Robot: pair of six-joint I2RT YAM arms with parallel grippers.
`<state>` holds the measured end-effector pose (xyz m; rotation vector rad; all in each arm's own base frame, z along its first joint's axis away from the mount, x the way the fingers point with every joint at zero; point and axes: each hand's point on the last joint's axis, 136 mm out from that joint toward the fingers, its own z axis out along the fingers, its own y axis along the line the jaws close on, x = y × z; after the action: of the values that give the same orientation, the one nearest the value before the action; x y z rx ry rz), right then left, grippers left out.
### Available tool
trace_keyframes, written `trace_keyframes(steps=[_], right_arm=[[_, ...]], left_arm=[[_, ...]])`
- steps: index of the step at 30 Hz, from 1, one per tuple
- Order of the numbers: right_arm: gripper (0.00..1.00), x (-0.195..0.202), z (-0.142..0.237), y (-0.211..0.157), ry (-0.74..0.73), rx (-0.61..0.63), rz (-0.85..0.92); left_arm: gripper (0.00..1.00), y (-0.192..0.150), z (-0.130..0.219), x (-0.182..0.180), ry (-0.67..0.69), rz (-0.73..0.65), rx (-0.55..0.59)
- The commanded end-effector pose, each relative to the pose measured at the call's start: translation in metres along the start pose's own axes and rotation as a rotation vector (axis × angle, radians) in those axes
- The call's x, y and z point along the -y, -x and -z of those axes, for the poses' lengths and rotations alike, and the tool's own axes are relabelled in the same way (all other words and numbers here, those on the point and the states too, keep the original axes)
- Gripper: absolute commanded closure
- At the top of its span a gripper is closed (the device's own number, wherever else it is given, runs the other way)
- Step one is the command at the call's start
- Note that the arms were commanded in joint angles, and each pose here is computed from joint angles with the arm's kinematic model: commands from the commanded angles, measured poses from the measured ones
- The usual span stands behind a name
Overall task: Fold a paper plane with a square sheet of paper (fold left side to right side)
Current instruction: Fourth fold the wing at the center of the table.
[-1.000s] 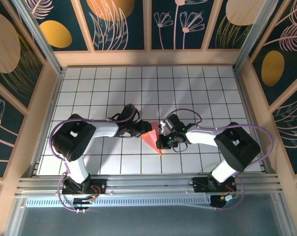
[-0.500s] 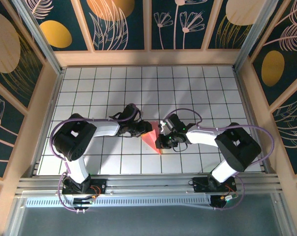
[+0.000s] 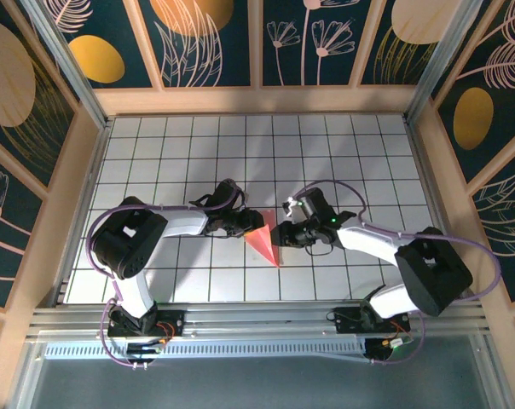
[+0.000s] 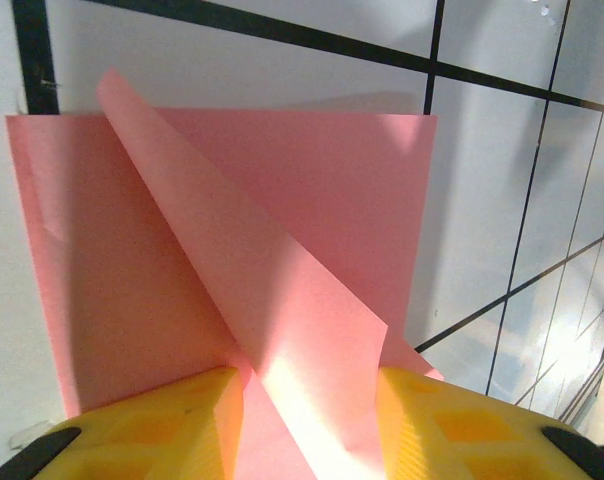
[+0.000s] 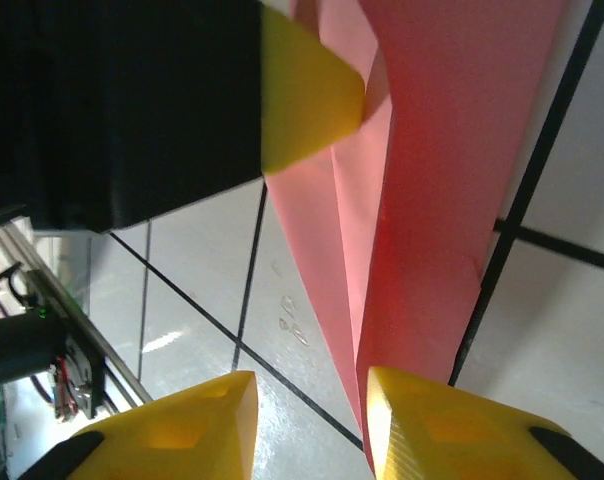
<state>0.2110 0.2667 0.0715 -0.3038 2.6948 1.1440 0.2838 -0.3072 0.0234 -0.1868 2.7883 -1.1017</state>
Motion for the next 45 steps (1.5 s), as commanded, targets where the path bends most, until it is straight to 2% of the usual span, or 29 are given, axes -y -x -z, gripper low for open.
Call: trace_keyframes(steps=[1,20,32,36,40,45], right_arm=[[0.64,-0.004,0.006,0.005,0.081,0.022,-0.022],[0.64,0.003,-0.028,0.018,0.123,-0.005,-0.055],[0.7,0.004,-0.033,0.015,0.14,-0.011,-0.066],[0.74,0.004,-0.035,0.014,0.143,-0.015,-0.07],[0.83,0.006,-0.035,0.014,0.136,-0.013,-0.073],[0.99,0.014,-0.037,0.012,0.102,-0.016,-0.089]], left_arm=[[0.6,-0.002,-0.006,-0.021,0.084,0.013,-0.01],[0.6,-0.002,-0.004,-0.019,0.081,0.011,-0.007],[0.6,-0.001,-0.005,-0.02,0.084,0.011,-0.006],[0.6,-0.002,-0.005,-0.02,0.084,0.01,-0.008],[0.59,-0.002,-0.005,-0.021,0.086,0.012,-0.008],[0.59,-0.002,-0.004,-0.021,0.086,0.013,-0.007]])
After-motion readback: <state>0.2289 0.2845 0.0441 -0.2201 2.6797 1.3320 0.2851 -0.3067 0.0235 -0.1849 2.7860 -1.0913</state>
